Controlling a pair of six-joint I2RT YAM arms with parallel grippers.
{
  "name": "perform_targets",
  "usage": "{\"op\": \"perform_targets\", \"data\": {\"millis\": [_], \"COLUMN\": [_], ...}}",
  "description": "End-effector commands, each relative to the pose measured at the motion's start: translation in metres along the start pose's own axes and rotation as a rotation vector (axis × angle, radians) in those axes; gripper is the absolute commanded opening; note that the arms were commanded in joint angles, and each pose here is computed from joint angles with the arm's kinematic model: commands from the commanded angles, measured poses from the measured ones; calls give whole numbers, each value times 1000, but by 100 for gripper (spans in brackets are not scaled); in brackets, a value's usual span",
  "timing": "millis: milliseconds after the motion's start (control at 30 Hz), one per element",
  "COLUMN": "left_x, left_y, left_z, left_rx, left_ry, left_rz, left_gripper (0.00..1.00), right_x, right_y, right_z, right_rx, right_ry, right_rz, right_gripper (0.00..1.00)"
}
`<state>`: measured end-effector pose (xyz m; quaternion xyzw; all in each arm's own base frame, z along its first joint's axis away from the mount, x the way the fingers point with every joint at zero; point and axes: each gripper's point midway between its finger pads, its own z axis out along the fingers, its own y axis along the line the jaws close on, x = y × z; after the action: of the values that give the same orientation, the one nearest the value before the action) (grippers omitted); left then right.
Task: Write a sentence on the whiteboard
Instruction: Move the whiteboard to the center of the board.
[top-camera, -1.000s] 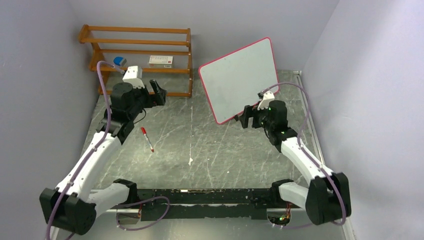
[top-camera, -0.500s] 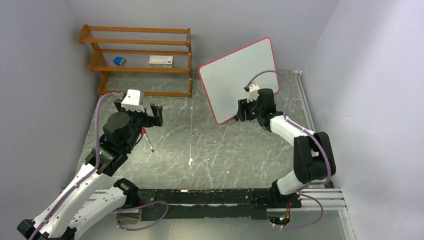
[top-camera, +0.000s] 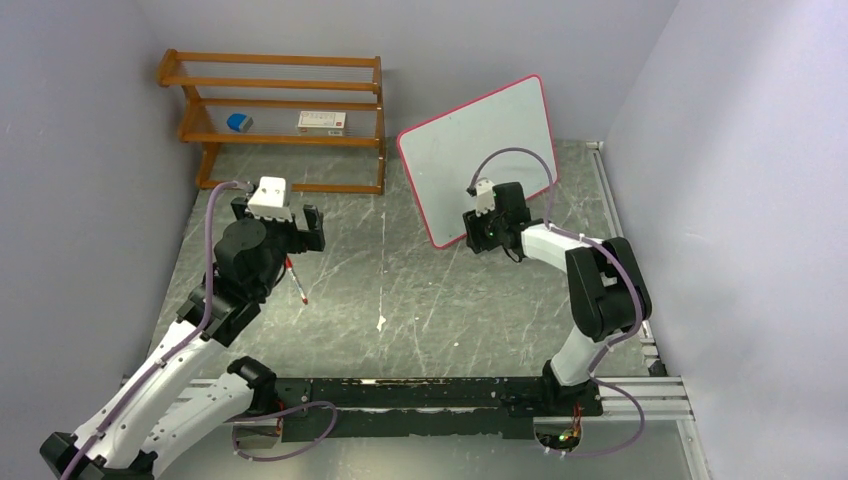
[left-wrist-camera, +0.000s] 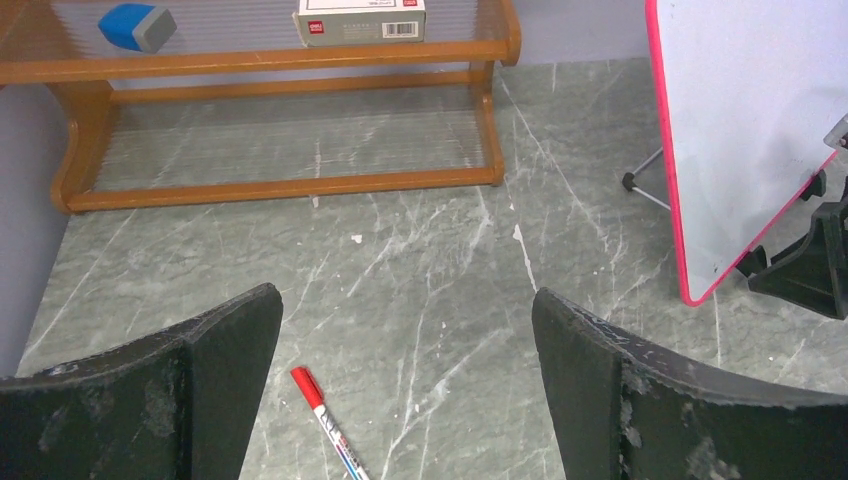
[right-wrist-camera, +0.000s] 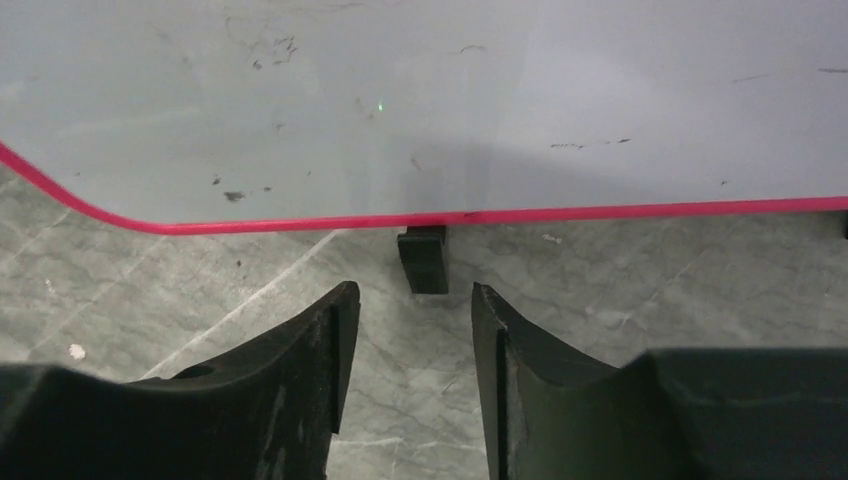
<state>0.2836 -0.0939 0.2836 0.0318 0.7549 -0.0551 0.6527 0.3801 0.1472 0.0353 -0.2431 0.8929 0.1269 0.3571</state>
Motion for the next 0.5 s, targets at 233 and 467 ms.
{"op": "perform_targets", "data": {"millis": [233, 467], "left_x": [-6, -7], "left_y": [-3, -1], "left_z": [3, 4], "left_rx": [26, 22], "left_ry": [-14, -13], "left_rz": [-13, -19], "left_gripper": [99, 99], "right_x": [-22, -18], "right_y": [-10, 17], "right_z": [18, 19], "right_rx": [45, 23], "right_ry": [-22, -11], "right_rz": [-46, -76], "right_gripper": [38, 9]}}
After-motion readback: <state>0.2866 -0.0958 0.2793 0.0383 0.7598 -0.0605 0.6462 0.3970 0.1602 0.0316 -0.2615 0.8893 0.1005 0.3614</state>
